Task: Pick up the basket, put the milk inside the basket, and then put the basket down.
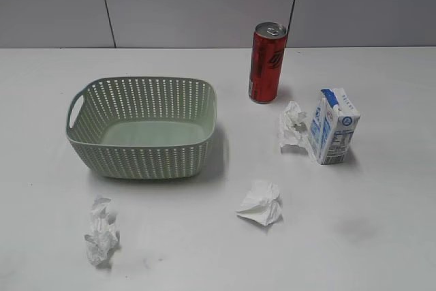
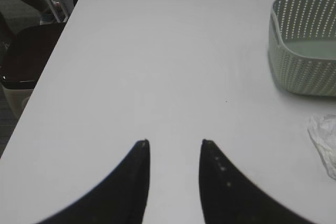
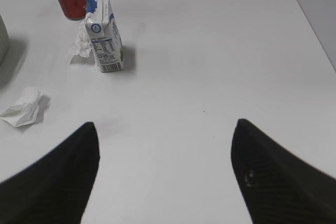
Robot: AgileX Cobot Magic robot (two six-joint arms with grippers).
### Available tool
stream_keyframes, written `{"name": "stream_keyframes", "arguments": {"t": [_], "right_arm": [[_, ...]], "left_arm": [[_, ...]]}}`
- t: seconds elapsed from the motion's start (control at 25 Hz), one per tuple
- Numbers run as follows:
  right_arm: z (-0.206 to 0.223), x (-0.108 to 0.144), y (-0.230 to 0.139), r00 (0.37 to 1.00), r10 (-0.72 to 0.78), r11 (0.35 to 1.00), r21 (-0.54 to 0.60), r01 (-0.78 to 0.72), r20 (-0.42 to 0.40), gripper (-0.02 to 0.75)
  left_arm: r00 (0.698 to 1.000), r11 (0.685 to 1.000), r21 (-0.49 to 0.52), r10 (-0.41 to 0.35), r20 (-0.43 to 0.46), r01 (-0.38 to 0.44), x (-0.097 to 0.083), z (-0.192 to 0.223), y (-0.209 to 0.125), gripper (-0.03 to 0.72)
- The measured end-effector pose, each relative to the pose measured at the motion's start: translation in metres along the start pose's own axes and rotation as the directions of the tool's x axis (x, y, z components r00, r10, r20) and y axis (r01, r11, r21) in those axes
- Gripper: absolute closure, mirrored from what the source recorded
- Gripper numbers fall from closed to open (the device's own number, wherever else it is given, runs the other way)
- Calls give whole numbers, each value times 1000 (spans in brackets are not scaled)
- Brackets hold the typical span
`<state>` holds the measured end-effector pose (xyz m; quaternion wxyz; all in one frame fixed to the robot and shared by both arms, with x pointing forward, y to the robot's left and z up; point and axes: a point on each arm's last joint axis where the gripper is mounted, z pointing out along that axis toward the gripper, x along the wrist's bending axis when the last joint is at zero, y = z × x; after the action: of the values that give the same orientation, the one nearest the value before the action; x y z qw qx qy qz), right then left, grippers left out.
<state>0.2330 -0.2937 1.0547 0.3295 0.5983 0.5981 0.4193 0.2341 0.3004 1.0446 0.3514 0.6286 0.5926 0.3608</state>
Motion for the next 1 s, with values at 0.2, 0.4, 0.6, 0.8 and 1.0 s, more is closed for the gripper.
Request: {"name": "stream_keyframes", "arguments": {"t": [0.2,0.4,0.6,0.8,1.0], "right_arm": [[0,0,0,1000,0,1000,0,0,0,149],[0,0,0,1000,-1,1000,0,1,0,148],[0,0,0,1000,-1,1000,0,1,0,148],[0,0,0,1000,-1,1000,0,1,0,149],[0,0,0,1000,-1,1000,0,1,0,149]], "left_arm": [[1000,1000,0,0,0,0,0,0,0,457],[1000,1000,0,0,0,0,0,0,0,457],[1000,1000,0,0,0,0,0,0,0,457],[1000,1000,0,0,0,0,0,0,0,457],[1000,1000,0,0,0,0,0,0,0,457]]}}
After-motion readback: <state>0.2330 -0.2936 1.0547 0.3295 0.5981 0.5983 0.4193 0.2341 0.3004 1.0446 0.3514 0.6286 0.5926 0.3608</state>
